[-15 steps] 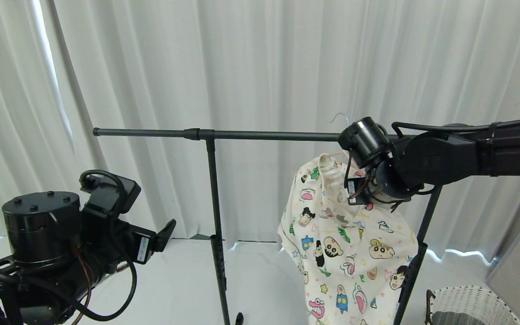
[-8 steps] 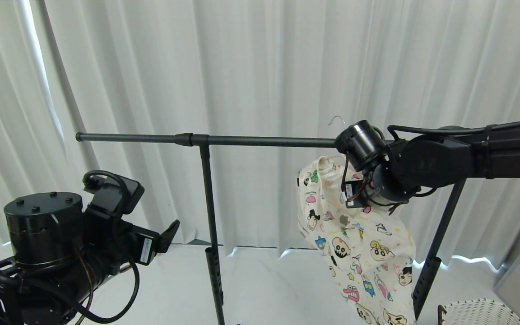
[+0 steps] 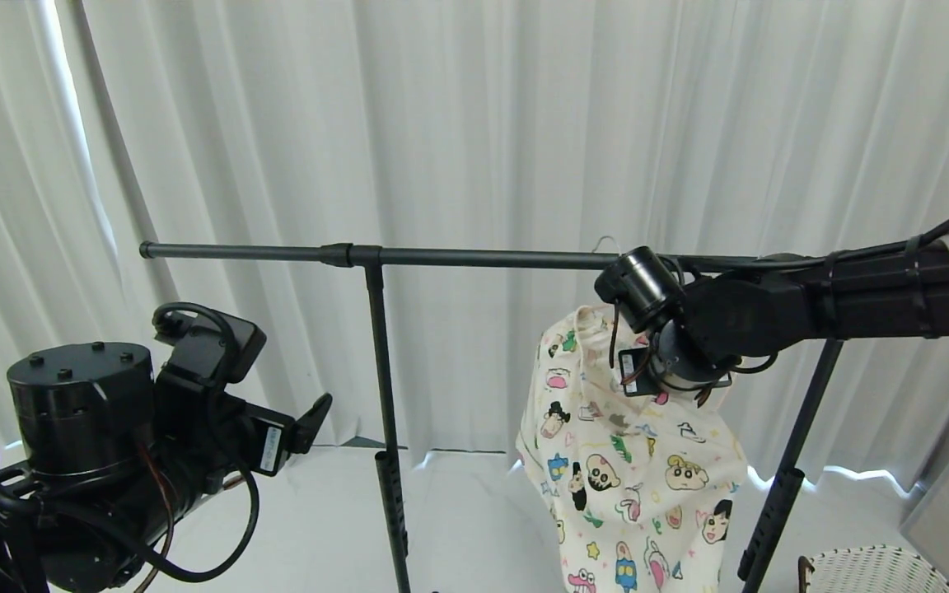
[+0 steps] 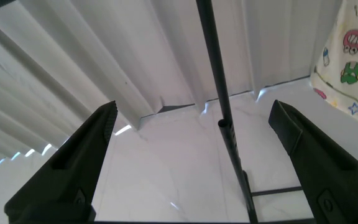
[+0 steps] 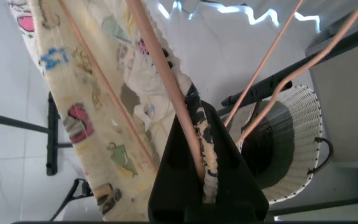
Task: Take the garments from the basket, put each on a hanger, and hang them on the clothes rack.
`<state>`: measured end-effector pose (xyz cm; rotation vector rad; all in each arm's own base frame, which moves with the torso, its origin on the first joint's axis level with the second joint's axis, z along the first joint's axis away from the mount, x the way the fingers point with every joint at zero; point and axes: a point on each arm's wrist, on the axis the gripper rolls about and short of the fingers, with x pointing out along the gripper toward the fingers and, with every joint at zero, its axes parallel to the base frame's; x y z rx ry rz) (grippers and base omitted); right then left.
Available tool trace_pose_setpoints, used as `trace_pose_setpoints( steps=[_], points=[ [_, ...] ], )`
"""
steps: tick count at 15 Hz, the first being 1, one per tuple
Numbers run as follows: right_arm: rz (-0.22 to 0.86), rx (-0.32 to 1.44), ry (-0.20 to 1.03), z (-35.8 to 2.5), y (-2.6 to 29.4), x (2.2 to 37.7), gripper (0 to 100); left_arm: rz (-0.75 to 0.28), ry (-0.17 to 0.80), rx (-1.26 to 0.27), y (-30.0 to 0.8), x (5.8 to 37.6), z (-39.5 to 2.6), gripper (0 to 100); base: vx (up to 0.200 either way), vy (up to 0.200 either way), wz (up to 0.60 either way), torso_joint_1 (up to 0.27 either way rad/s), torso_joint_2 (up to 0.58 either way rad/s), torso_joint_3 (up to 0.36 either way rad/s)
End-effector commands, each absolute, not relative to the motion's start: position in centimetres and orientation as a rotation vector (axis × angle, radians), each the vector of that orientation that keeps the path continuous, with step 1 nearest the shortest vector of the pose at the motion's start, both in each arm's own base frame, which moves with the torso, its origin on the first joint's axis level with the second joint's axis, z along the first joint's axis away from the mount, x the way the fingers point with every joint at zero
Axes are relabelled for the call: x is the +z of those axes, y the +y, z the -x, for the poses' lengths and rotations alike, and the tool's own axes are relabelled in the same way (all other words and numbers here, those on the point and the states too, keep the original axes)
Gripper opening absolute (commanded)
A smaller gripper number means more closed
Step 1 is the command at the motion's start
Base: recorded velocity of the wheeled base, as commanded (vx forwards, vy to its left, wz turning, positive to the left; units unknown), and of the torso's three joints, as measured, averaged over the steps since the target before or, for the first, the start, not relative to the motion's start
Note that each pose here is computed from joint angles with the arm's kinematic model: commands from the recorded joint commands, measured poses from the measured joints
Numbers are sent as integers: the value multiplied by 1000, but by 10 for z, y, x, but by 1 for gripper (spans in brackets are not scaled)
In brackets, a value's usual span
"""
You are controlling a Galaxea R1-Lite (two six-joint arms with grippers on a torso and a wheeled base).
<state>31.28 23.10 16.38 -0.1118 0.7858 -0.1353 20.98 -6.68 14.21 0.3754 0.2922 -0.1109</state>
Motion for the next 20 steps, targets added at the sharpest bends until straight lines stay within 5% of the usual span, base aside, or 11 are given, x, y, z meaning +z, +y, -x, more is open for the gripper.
trace_pose_setpoints(
  steps=[1,15,16,20],
  points=[
    [129,-138,805,-316,234,154,0,-375,291,-111,-67,142,-210,100,0,0,0,0,0,0],
    [102,-155,787,-329,232,156,0,-381,302,-125,-70,139,-210,100,0,0,0,0,0,0],
    [102,-155,787,-329,232,156,100,-381,300,-125,-70,140,-210,100,0,0,0,0,0,0],
    [69,-140,749,-320,229,178,100,-380,297,-123,-70,140,-210,100,0,0,0,0,0,0]
  ],
)
